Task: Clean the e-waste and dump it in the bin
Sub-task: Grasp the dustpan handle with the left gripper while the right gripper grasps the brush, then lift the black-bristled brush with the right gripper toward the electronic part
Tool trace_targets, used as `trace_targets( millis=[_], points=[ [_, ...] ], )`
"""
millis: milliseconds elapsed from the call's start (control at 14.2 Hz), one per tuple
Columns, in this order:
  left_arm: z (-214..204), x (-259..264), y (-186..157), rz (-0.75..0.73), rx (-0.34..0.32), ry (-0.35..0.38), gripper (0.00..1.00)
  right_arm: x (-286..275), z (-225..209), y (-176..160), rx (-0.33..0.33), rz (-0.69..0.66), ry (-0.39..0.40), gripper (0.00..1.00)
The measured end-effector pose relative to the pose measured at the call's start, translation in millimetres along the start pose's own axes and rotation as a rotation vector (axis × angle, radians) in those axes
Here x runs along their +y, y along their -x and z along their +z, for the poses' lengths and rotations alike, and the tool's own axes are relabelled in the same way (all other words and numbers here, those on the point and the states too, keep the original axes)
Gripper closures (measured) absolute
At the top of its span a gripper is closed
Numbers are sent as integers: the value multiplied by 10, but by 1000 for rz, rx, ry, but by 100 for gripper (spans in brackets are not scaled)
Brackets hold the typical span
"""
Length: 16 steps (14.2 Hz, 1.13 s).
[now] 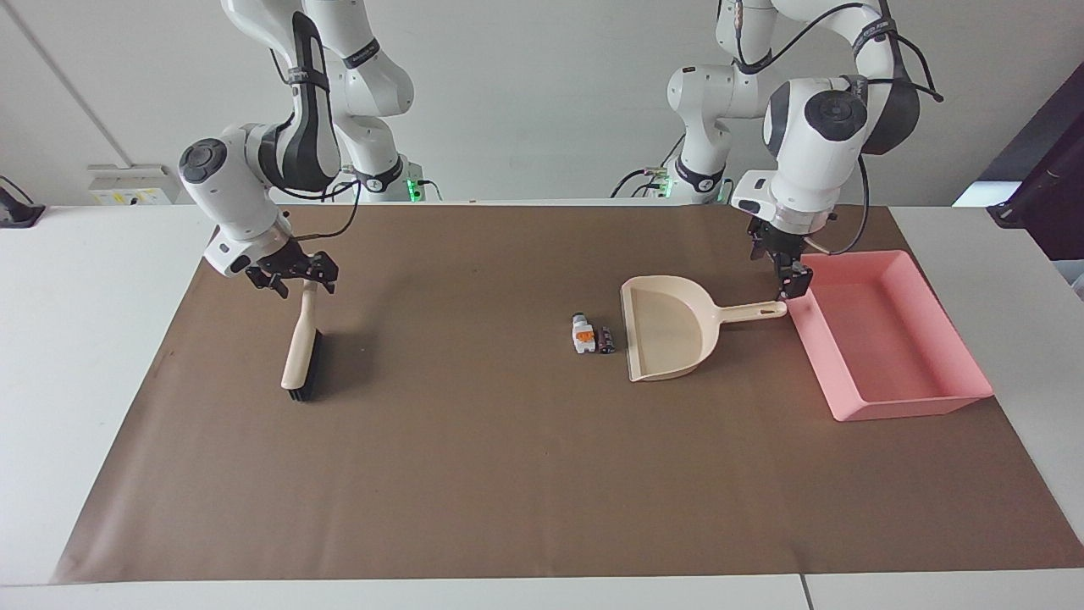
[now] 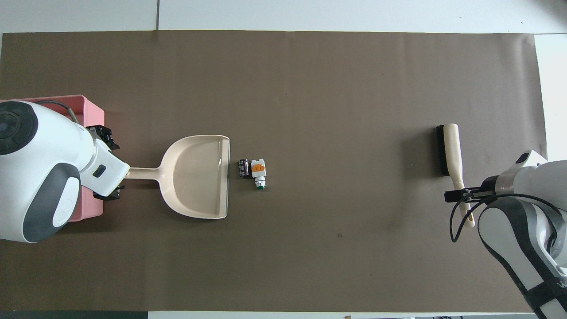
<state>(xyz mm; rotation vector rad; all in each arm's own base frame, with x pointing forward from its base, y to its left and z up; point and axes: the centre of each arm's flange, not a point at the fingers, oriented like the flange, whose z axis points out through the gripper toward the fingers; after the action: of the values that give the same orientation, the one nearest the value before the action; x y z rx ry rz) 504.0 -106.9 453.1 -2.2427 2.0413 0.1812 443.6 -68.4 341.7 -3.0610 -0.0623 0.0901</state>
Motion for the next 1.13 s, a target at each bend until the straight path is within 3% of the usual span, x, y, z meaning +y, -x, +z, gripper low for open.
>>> trace_targets(
  millis=[70,211,282,352,564,775,987,1128],
  points=[
    [138,-5,1,14,-24,-7,3,-1,8,5,-1,-3,0,4],
    [399,11,-32,20,-38,-24,3,-1,12,8,-2,-6,0,25],
    [521,28,-74,21,-37,-21,3,-1,12,8,-2,-6,0,25],
    [609,37,-137,16,-34,-22,4,-1,12,8,-2,-6,0,32],
    [799,43,-330,17,-39,-28,5,-1,12,8,-1,3,-2,73],
    [952,87,-469,22,-99,-61,9,-9,7,3,0,8,-2,74],
    [1064,189,-558,31,-113,-49,10,-93,-119,-89,14,7,2,74],
    [1088,206,-561,29,-114,-46,13,-462,-307,-239,10,8,5,74]
  ],
)
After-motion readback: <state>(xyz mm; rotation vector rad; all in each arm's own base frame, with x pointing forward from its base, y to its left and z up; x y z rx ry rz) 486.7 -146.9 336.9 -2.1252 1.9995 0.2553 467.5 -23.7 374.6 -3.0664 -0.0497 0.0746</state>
